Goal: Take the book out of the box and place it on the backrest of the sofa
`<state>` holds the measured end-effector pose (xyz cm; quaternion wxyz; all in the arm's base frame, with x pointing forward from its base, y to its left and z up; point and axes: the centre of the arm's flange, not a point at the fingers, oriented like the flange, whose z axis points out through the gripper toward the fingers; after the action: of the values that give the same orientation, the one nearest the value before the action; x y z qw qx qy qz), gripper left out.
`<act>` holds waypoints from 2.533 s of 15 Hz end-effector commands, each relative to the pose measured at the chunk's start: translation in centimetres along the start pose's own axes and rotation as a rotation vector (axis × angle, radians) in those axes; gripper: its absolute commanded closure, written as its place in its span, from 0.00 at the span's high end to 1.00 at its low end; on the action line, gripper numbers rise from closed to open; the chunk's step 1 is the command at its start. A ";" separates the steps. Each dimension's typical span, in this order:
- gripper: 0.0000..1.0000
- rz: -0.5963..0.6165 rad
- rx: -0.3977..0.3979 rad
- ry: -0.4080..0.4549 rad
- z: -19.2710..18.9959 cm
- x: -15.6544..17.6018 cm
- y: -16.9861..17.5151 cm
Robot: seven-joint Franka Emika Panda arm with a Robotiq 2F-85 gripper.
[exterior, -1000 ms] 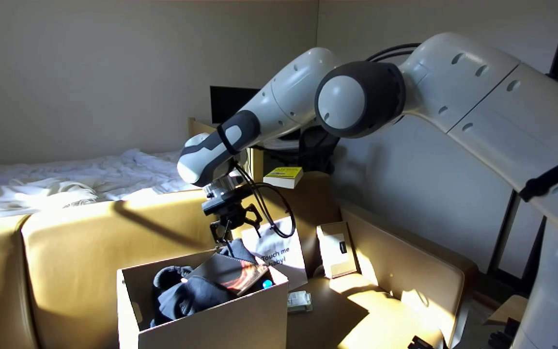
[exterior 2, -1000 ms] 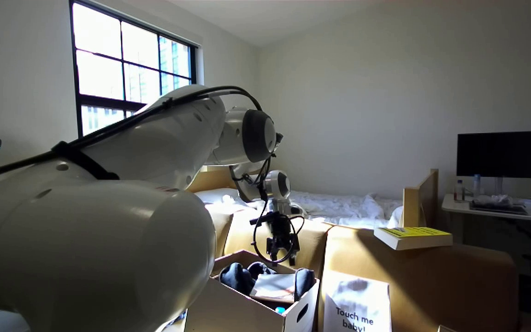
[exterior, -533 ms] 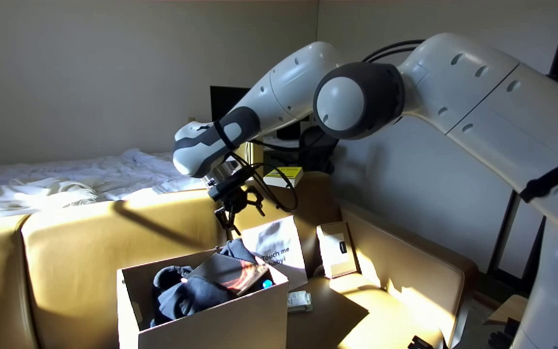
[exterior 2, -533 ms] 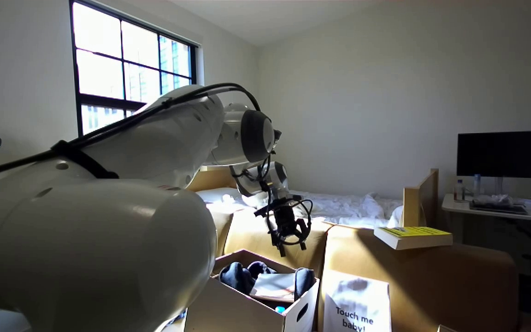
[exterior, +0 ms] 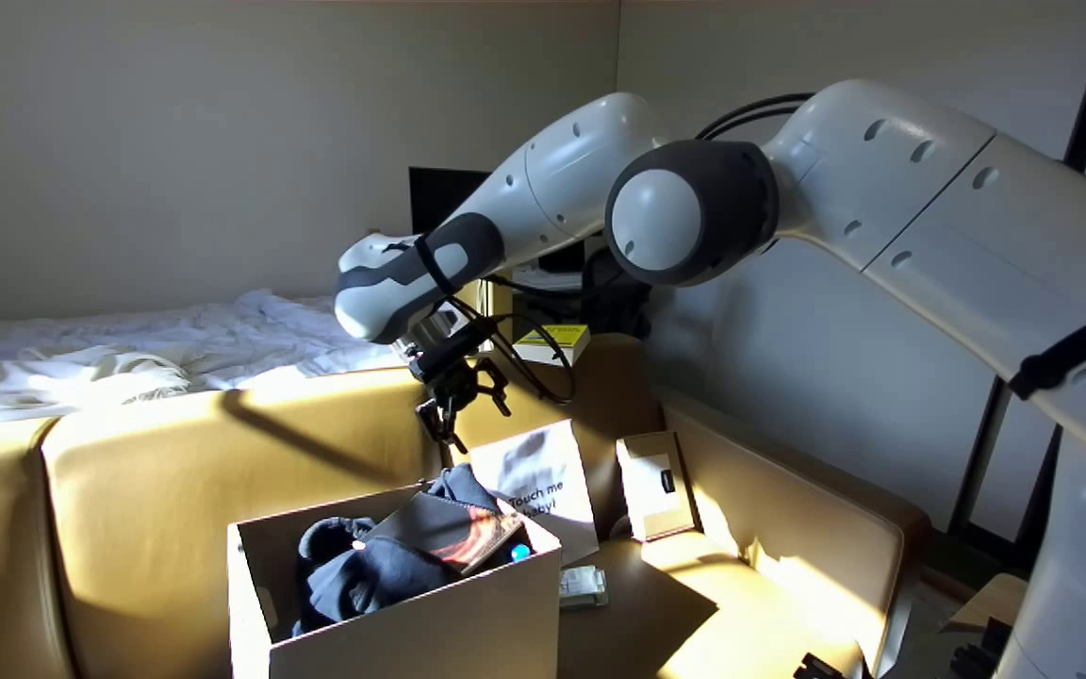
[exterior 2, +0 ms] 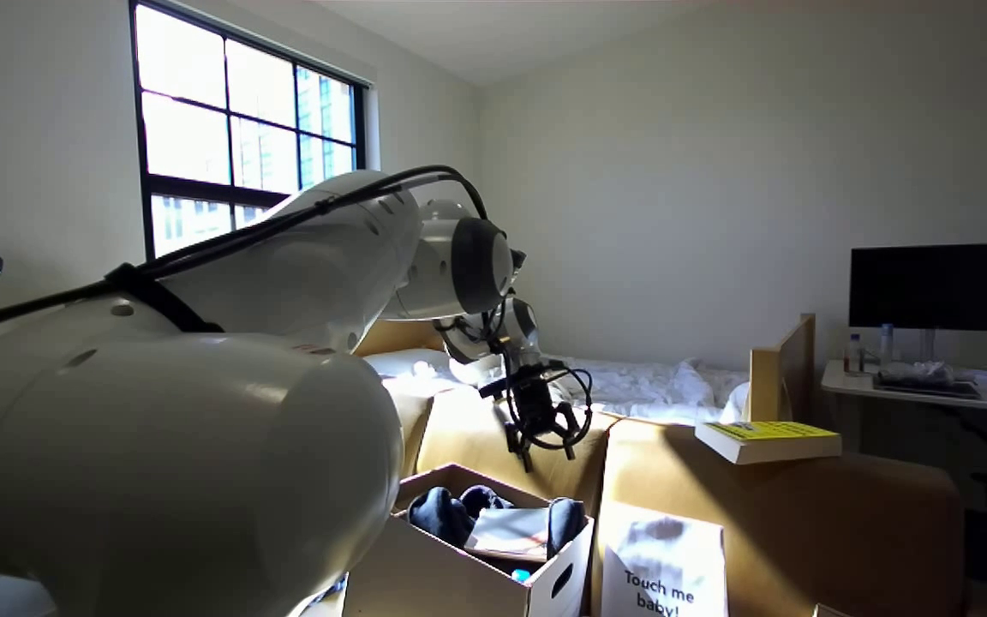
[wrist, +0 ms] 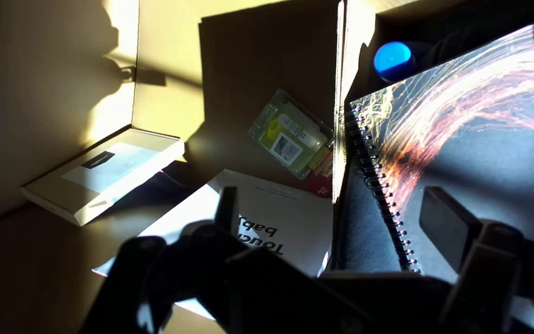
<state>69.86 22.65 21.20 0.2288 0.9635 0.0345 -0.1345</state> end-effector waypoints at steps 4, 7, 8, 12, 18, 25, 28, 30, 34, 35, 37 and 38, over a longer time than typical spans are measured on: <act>1.00 -0.131 0.034 0.064 0.4 2.8 1.8; 1.00 -0.141 0.041 0.068 0.9 3.2 1.9; 1.00 -0.143 0.042 0.069 0.8 3.2 1.8; 1.00 -0.406 0.073 0.020 3.5 6.4 0.9; 1.00 -0.714 0.102 0.002 7.8 8.1 -1.5; 1.00 -0.898 -0.136 -0.014 0.9 -0.2 -6.0; 1.00 -1.016 -0.075 -0.004 -0.4 2.1 -5.0; 1.00 -1.131 -0.064 0.011 0.8 4.3 -4.2; 1.00 -1.328 -0.015 -0.006 4.1 7.6 -3.7; 1.00 -1.367 0.006 -0.049 5.1 7.8 -4.4; 1.00 -1.394 0.042 -0.142 7.1 7.4 -5.6; 1.00 -1.402 0.035 -0.171 7.7 6.4 -6.7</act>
<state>70.79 22.22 12.03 0.0918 0.7255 0.6177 -0.2892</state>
